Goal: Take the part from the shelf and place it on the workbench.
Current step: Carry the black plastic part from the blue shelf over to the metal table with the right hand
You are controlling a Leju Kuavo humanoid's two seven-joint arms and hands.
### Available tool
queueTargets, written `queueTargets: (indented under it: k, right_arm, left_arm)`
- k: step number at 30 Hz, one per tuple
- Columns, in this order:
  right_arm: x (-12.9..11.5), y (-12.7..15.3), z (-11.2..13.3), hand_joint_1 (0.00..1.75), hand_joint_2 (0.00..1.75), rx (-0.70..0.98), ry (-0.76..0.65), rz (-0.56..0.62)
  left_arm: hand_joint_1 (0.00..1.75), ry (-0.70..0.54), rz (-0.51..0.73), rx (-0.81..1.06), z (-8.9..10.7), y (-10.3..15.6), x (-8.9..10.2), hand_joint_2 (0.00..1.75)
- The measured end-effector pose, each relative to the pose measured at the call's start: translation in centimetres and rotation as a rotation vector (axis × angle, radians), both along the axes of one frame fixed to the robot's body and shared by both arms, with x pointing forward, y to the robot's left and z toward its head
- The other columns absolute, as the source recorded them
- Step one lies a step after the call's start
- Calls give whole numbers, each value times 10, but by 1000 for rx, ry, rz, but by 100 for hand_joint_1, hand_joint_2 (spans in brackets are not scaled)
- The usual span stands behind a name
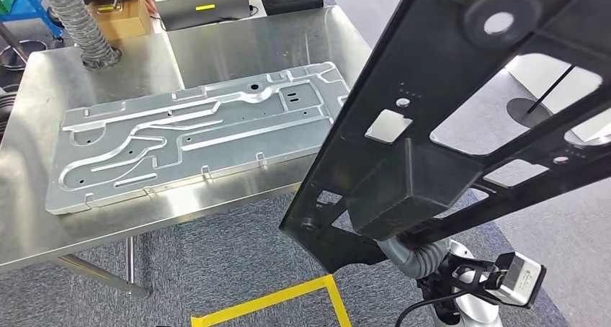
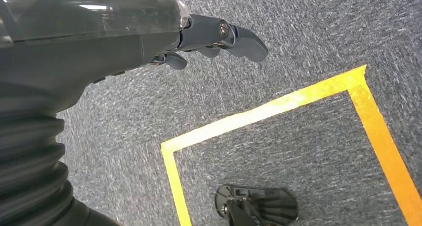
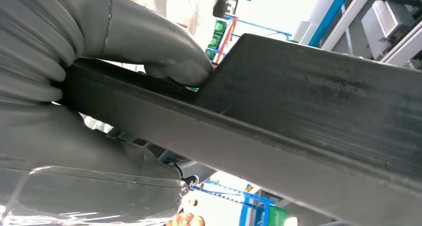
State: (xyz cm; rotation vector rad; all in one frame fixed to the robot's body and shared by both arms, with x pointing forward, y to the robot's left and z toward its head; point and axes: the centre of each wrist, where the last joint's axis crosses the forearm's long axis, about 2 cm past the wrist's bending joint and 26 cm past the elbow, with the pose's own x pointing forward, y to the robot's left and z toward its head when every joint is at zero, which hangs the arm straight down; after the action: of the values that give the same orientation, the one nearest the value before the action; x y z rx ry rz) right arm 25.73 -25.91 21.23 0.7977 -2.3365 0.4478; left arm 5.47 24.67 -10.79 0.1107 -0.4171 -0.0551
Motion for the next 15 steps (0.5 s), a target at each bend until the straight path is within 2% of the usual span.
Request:
queueTargets:
  k: [15]
  right_arm:
    - [3,1,4,173,175,1,-12,-6]
  left_arm:
    - [0,-3,-4,-2,0,0,0,175]
